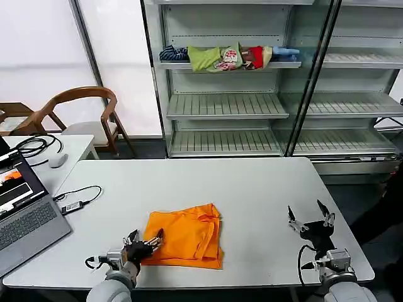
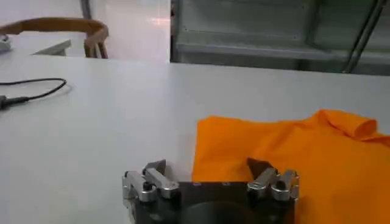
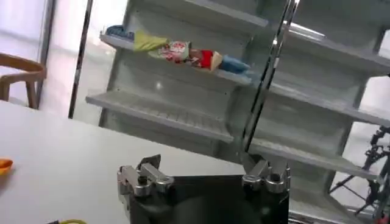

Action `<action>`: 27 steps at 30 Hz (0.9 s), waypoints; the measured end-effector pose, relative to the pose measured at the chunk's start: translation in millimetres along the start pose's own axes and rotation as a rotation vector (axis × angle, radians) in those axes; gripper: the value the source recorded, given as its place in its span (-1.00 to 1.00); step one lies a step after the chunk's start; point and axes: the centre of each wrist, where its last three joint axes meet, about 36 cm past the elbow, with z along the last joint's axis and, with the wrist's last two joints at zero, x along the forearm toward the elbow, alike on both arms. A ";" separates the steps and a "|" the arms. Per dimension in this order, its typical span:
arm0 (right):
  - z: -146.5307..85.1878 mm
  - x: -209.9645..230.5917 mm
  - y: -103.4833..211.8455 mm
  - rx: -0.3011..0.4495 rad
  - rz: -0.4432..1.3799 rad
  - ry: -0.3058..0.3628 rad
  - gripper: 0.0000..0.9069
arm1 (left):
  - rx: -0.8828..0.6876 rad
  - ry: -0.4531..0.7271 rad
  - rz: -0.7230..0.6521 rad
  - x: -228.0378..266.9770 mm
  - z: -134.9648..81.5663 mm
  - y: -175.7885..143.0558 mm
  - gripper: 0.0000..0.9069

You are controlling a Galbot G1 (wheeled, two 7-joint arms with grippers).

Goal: Fold and organize the clothes.

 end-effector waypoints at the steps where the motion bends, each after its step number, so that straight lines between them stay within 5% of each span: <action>1: 0.2 -0.3 0.0 0.000 0.000 0.001 1.00 | -0.001 0.002 -0.004 -0.2 0.6 0.8 -0.18; 2: 0.3 -0.6 -0.1 0.000 0.001 0.001 1.00 | -0.002 0.003 -0.008 -0.3 1.2 1.2 -0.18; 3: 0.6 -1.1 -0.3 0.000 0.001 0.001 1.00 | -0.003 0.006 -0.009 0.1 2.2 1.3 -0.96; 27: 2.2 -8.2 -0.1 0.004 -0.002 0.005 1.00 | 0.010 -0.005 0.032 -0.3 15.5 -12.4 -0.98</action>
